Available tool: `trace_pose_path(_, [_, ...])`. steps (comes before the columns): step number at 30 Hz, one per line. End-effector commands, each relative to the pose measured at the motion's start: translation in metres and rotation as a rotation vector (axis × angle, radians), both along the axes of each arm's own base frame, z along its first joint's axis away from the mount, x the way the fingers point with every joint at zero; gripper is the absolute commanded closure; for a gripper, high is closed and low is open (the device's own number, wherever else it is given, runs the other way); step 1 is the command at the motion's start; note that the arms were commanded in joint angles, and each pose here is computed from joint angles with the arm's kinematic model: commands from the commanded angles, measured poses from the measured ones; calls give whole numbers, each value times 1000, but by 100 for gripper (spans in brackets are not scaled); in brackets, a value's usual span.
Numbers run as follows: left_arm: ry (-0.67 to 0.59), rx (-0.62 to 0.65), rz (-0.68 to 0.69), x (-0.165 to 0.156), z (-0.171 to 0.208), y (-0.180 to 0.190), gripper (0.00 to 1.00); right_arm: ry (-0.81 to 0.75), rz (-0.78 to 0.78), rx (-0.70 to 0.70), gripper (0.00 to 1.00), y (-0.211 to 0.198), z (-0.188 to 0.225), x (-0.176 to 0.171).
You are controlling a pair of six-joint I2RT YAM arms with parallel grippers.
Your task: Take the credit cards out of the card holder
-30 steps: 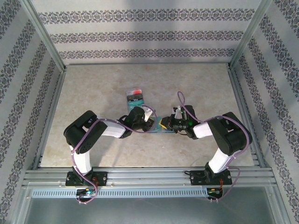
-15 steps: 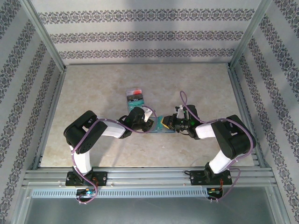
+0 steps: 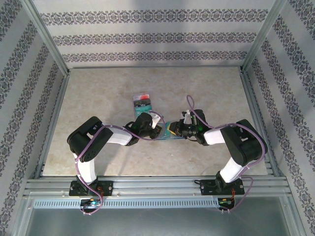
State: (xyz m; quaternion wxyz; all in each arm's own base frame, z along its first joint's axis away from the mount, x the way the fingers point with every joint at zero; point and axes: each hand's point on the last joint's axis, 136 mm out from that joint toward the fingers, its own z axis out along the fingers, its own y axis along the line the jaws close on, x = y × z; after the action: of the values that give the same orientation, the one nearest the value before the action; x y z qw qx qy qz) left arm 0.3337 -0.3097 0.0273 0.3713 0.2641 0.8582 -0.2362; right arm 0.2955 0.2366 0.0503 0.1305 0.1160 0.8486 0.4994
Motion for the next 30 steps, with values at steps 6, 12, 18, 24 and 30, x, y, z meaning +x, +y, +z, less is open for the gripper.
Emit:
trace_pose_path(6, [102,92,7,-21,-32,17,100,-75,25,-149,99,-9,8,1])
trace_pose_path(12, [79,108,14,-17,-27,21,100,-93,25,-344,100,-38,14,-4])
trace_pose_path(18, [53,104,8,-15,-11,22,95,-151,62,-422,100,-50,29,-8])
trace_pose_path(24, [10,66,-19,-14,27,16,69,-263,154,-416,100,-45,56,-14])
trace_pose_path(30, [-31,-4,-111,-18,78,11,41,-402,290,-344,100,-31,89,-29])
